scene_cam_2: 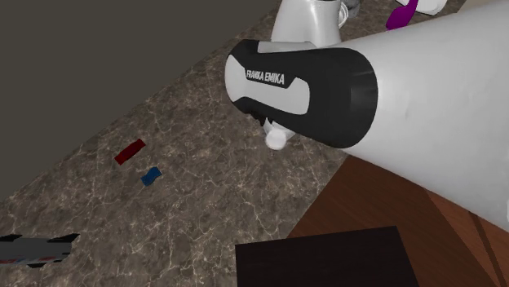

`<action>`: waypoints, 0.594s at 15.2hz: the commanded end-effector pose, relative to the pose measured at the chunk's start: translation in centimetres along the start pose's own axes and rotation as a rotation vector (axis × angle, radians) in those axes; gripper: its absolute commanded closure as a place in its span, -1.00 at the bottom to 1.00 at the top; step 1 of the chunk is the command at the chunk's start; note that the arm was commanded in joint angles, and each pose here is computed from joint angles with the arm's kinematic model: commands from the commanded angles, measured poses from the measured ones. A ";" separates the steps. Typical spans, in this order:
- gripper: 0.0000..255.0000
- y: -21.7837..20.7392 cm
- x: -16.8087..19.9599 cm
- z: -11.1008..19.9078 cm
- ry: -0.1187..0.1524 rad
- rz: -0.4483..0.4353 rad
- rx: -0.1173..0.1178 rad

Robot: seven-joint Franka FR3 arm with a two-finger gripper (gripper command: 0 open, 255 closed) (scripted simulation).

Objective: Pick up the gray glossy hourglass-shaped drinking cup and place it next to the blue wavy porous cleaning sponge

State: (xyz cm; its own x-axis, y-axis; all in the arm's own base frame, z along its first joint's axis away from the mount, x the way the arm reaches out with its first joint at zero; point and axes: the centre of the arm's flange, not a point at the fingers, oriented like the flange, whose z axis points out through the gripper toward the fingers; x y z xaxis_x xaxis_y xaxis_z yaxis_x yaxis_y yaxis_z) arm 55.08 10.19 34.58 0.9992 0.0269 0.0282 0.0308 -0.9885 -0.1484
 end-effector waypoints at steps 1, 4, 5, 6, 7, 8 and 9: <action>1.00 -0.2 0.0 -1.1 0.000 0.000 0.000; 1.00 -0.4 0.1 -2.5 0.000 0.000 0.000; 1.00 -1.6 -0.3 -2.3 0.000 0.000 0.000; 1.00 -2.9 -0.8 -2.1 0.000 0.000 0.000; 1.00 -4.1 -1.2 -2.0 0.000 0.000 0.000; 1.00 -5.4 -1.6 -1.8 0.000 0.000 0.000; 1.00 -6.6 -2.0 -1.6 0.000 0.000 0.000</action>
State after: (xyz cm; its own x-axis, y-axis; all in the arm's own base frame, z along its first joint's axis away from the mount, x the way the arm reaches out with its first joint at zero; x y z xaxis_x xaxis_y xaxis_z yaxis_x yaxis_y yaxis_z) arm 53.39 15.26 37.10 0.9992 0.0282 0.0281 0.0320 -0.9884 -0.1483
